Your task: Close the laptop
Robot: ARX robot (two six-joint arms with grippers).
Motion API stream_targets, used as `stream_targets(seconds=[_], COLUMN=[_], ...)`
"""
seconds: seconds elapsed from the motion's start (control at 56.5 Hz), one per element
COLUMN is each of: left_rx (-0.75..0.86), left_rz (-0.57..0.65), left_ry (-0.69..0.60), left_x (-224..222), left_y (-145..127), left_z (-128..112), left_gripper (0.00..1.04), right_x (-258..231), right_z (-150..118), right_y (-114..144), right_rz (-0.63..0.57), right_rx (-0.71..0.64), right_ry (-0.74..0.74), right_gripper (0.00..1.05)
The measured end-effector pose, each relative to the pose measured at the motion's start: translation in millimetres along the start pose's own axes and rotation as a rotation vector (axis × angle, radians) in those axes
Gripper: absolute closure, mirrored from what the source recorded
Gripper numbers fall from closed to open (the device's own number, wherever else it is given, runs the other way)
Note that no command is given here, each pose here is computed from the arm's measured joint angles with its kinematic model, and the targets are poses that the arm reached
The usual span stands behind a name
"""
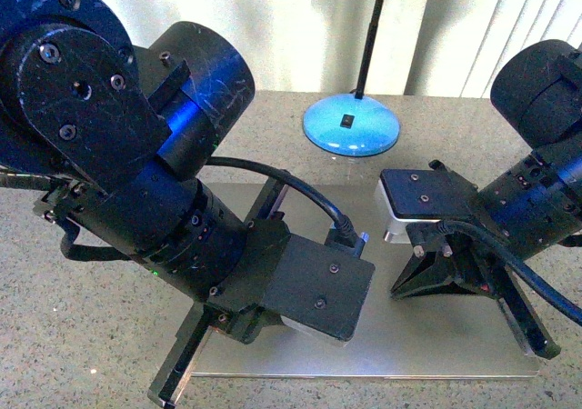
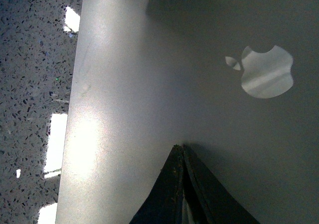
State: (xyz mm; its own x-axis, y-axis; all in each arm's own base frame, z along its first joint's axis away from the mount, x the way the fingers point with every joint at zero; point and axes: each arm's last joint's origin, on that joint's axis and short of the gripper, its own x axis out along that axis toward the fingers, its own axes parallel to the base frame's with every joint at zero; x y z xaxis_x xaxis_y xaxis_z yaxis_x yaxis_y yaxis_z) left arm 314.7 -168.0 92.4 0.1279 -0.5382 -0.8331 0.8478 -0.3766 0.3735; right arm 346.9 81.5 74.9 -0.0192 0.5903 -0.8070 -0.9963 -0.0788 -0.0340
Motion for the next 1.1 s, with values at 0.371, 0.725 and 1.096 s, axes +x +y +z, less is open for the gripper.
stream_targets(seconds=[0.371,0.725,1.096], left_rx=[-0.025,-0.197,-0.614], left_rz=[0.315,0.818,1.186], left_ry=[-0.114,-0.259,-0.225], left_x=[-71.7,-208.0,-278.7], left_y=[37.4,36.1,-35.7], left_z=[12.6,9.0,-33.7], left_gripper=[1.01,1.01,0.79], right_x=[-47.5,-118.8,-168.8], right_z=[41.7,98.5,103.6], right_y=[-12.4,-6.7,60.8], right_rz=[-0.203,-0.684,-1.47], right_rx=[-0.105,-0.247,0.503], right_ry=[-0.113,-0.271,-0.5], right_gripper=[1.02,1.02,1.02])
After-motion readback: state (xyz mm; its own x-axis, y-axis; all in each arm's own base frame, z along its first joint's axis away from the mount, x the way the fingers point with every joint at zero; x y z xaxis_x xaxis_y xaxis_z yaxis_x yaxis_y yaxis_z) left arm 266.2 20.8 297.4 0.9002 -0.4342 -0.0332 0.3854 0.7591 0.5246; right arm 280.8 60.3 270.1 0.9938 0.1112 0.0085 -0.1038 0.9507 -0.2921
